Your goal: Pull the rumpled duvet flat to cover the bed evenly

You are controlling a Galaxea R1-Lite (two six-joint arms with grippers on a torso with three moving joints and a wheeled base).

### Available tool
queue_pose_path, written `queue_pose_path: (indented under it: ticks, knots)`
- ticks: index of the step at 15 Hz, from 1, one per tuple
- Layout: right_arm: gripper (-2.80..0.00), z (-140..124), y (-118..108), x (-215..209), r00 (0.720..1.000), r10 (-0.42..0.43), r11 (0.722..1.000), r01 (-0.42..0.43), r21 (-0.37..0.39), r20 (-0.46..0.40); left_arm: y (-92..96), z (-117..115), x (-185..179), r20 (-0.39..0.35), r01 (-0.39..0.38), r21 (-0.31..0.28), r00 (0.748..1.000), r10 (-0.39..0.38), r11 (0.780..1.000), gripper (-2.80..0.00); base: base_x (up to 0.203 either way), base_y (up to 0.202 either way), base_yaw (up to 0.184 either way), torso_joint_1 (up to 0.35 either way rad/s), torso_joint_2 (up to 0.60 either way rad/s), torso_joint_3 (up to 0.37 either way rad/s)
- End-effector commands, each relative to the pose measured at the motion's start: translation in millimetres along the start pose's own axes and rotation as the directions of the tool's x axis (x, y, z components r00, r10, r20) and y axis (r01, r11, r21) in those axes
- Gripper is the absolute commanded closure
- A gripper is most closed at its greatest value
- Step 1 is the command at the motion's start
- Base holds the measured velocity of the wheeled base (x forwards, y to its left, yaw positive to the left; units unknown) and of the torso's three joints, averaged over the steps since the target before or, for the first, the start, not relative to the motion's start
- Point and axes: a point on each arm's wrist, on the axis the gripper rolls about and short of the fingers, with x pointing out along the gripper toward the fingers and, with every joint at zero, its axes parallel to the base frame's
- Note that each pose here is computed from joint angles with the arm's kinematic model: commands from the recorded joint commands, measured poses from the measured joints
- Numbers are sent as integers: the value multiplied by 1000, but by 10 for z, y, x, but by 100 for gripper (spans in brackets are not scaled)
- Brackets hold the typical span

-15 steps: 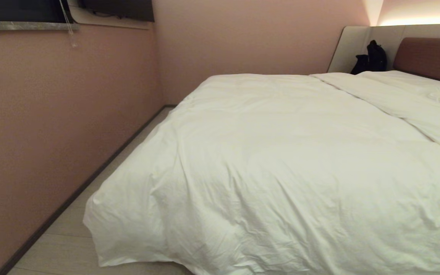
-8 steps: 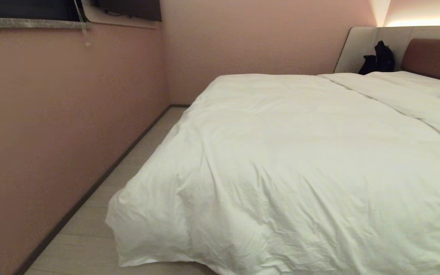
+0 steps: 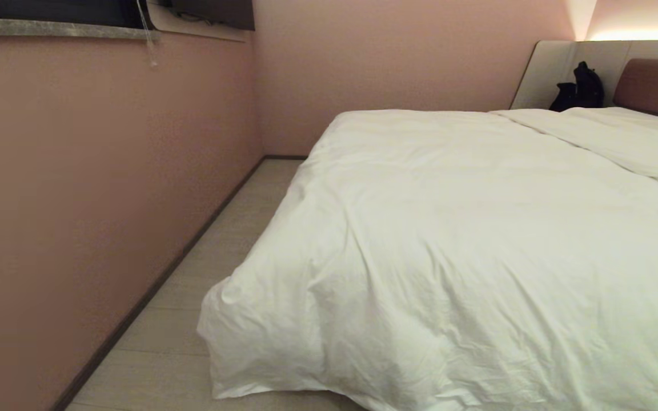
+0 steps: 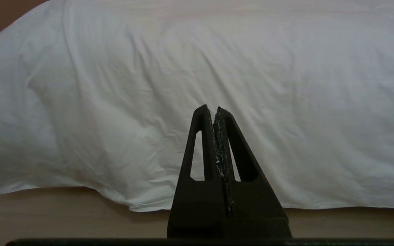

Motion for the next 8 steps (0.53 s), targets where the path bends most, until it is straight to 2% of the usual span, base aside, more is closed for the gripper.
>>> queue_pose_path:
  ticks: [1,8]
  knots:
    - [0,0,0,0,1000,0,1000,0,0,1,0,0,0,0,0,-1,1000,0,1000,0,0,197,1,2,2,2]
    - [0,0,0,0,1000,0,1000,0,0,1,0,-1,0,0,0,-1,1000,0,1000,0,0,197,-1,1,3,3]
